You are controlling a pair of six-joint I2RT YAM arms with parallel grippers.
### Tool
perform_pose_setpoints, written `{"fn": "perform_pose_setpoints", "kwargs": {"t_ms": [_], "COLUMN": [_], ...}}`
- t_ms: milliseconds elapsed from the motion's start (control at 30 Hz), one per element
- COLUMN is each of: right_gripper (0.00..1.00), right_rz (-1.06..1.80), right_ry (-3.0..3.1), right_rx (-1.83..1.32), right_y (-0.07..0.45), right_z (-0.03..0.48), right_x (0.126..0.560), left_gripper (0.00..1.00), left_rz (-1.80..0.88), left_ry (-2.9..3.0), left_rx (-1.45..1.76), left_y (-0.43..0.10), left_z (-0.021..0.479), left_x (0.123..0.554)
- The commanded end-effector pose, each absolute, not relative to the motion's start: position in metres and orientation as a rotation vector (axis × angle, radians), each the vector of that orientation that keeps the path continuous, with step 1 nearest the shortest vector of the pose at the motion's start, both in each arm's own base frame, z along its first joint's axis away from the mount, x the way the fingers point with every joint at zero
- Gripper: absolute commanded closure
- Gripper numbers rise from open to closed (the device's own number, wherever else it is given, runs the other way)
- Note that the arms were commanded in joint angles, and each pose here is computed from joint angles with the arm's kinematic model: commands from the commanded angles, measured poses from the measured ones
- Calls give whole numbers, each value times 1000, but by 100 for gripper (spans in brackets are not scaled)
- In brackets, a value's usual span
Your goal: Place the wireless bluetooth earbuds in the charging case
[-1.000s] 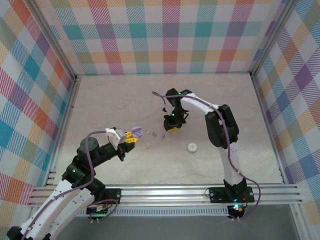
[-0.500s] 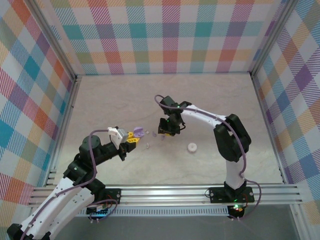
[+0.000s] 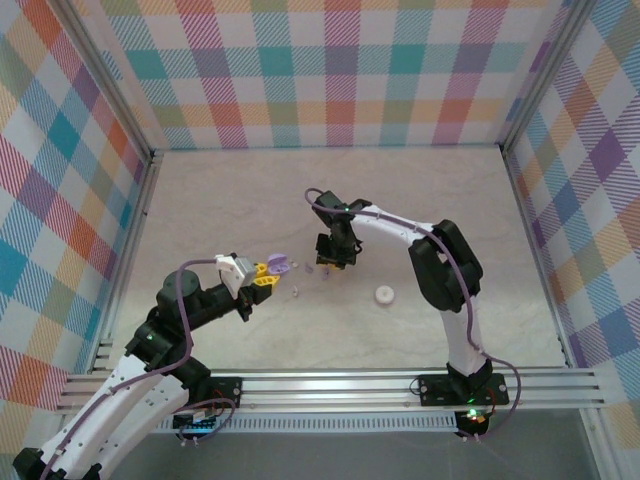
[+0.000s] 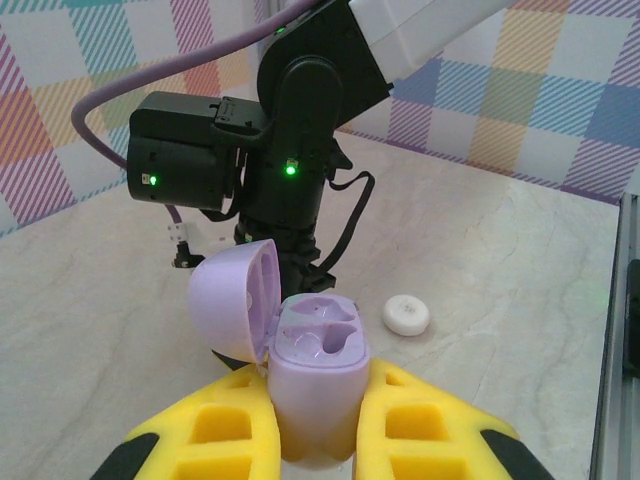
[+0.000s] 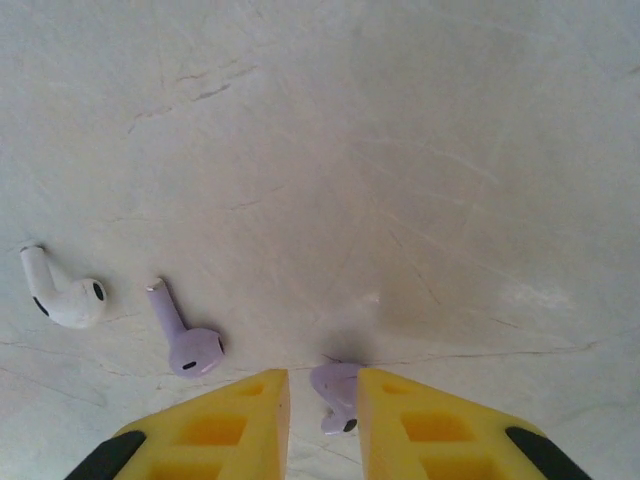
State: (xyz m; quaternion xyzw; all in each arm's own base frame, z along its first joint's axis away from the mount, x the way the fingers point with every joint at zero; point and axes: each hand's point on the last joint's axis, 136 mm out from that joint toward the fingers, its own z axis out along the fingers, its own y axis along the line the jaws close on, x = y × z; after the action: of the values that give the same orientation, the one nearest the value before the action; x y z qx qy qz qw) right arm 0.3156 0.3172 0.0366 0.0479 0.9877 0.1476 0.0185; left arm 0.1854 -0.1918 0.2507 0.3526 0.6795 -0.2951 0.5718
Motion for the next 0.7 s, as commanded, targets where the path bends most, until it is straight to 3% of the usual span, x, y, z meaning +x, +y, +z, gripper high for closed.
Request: {"fn": "perform_pose_setpoints", "kwargs": {"t_ms": [0, 533, 667], "right_gripper": [74, 78, 76], "right_rz": [413, 400, 411], "right_ry": [3118, 3168, 3176], "right_rx": [145, 127, 121], "right_y": [313, 316, 318], "right_z": [29, 18, 21], "right_x": [308, 299, 297], "left_gripper": [100, 100, 100], "left_rz": [-691, -689, -687], "left_ry": [1540, 1542, 1541], "left_rx": [843, 843, 841], "left_y": [-192, -191, -190], "left_z": [266, 265, 265], "left_x": [181, 180, 179]}}
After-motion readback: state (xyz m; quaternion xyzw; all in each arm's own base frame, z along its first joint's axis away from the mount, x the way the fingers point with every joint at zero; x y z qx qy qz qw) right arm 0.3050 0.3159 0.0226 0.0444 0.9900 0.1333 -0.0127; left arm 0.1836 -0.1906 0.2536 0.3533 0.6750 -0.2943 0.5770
